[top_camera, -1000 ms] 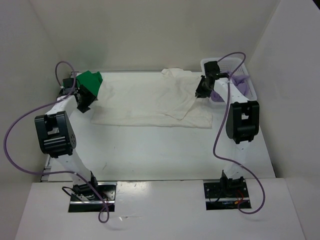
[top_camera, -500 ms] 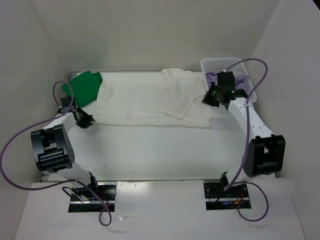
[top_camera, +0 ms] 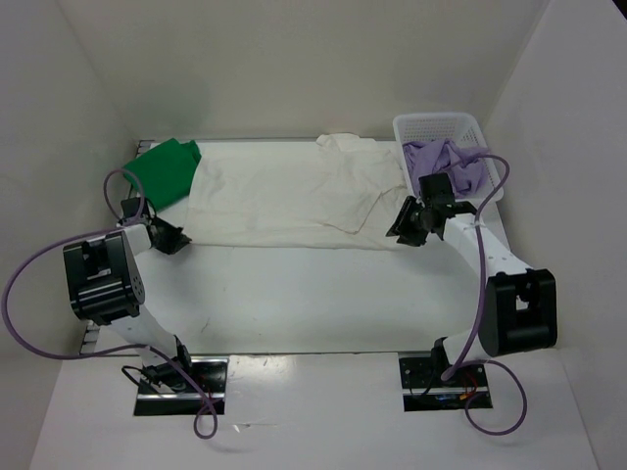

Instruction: Fold and stack the t-shirts

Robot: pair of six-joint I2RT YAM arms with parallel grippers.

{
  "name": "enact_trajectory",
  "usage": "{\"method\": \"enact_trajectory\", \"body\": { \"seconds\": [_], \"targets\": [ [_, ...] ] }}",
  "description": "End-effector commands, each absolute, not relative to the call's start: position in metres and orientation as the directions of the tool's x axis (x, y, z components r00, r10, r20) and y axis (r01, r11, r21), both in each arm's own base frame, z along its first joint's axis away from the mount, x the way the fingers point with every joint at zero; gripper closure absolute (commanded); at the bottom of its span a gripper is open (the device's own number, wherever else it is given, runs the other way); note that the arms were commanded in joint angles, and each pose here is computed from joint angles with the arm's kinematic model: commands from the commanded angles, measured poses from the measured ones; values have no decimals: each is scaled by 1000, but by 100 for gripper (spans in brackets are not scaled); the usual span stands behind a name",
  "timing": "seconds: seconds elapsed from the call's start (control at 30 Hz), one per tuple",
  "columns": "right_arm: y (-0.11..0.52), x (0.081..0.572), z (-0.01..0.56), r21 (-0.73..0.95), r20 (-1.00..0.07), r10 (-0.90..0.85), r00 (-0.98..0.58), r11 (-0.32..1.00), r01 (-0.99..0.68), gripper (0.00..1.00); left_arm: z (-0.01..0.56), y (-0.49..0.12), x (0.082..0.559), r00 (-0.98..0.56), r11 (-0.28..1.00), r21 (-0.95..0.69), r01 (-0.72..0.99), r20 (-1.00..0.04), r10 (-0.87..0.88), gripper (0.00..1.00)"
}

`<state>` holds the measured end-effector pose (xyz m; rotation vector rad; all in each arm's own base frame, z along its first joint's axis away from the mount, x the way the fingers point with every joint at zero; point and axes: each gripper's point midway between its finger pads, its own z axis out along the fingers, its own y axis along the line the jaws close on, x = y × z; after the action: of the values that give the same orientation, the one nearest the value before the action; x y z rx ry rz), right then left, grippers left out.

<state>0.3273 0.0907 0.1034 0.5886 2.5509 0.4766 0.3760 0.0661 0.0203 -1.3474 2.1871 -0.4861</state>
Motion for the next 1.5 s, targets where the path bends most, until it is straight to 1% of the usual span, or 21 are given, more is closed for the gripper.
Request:
{"method": "enact_trajectory", "body": {
  "seconds": [0.0, 0.07, 0.13, 0.23, 0.3, 0.37, 0.5, 0.57, 0.6, 0.67, 0.7, 0.83, 0.87, 0.93, 1.0, 1.03, 1.13, 1.27, 1.33, 1.43, 1.47],
  "targets": [
    [84, 338, 116, 441, -439, 501, -746, 843, 307, 54, 31, 68, 390, -371, 449, -579, -680, -256, -892, 95],
    [77, 335, 105, 404, -416, 525, -742, 838, 366, 48, 39, 66, 386, -399, 483, -577, -659, -275, -875, 100],
    [62, 333, 93, 381, -399, 563, -724, 820, 427, 43, 58, 67, 382, -399, 508, -577, -640, -315, -861, 100],
    [44, 338, 85, 332, -426, 586, -689, 810, 483, 38, 66, 64, 360, -423, 542, -541, -643, -340, -840, 100],
    [37, 339, 77, 308, -419, 602, -680, 799, 517, 37, 72, 63, 350, -439, 567, -522, -637, -359, -824, 100],
    [36, 348, 75, 313, -429, 610, -666, 792, 524, 37, 65, 63, 336, -462, 586, -483, -650, -361, -810, 100],
    [40, 349, 44, 300, -378, 617, -690, 787, 539, 37, 63, 65, 329, -475, 602, -456, -655, -371, -798, 100],
    [47, 351, 30, 319, -346, 625, -700, 780, 538, 42, 63, 63, 329, -478, 602, -462, -651, -367, -798, 100],
    [51, 347, 25, 328, -316, 633, -707, 772, 545, 42, 63, 63, 329, -478, 602, -462, -651, -367, -798, 100],
    [55, 343, 19, 339, -285, 653, -702, 753, 563, 46, 64, 62, 329, -481, 602, -468, -647, -363, -798, 100],
    [55, 342, 15, 345, -286, 660, -695, 747, 568, 47, 64, 62, 329, -487, 609, -465, -642, -367, -793, 100],
    [49, 342, 2, 321, -269, 690, -671, 722, 613, 72, 57, 61, 325, -501, 616, -453, -645, -358, -788, 100],
    [49, 342, 2, 321, -269, 690, -671, 722, 613, 87, 52, 63, 324, -509, 622, -436, -650, -359, -783, 100],
    [49, 337, 6, 312, -254, 697, -671, 715, 625, 97, 46, 65, 318, -520, 624, -406, -668, -347, -781, 100],
    [48, 326, 20, 322, -264, 697, -667, 715, 621, 97, 47, 63, 313, -534, 628, -393, -672, -331, -778, 100],
    [48, 321, 26, 324, -266, 697, -666, 715, 619, 98, 52, 67, 313, -532, 636, -381, -671, -350, -771, 100],
    [36, 295, 48, 306, -283, 699, -656, 714, 629, 98, 58, 66, 305, -553, 655, -359, -665, -352, -755, 100],
    [52, 274, 76, 421, -186, 717, -672, 676, 605, 98, 62, 63, 289, -571, 659, -329, -676, -330, -751, 100],
    [51, 258, 80, 403, -151, 724, -673, 667, 626, 98, 68, 59, 283, -553, 636, -337, -694, -317, -771, 100],
    [48, 247, 90, 398, -161, 712, -683, 680, 616, 95, 79, 55, 273, -549, 621, -333, -709, -293, -783, 100],
    [48, 237, 87, 372, -137, 701, -700, 691, 620, 95, 81, 53, 271, -531, 599, -338, -726, -279, -800, 100]
  ]
}}
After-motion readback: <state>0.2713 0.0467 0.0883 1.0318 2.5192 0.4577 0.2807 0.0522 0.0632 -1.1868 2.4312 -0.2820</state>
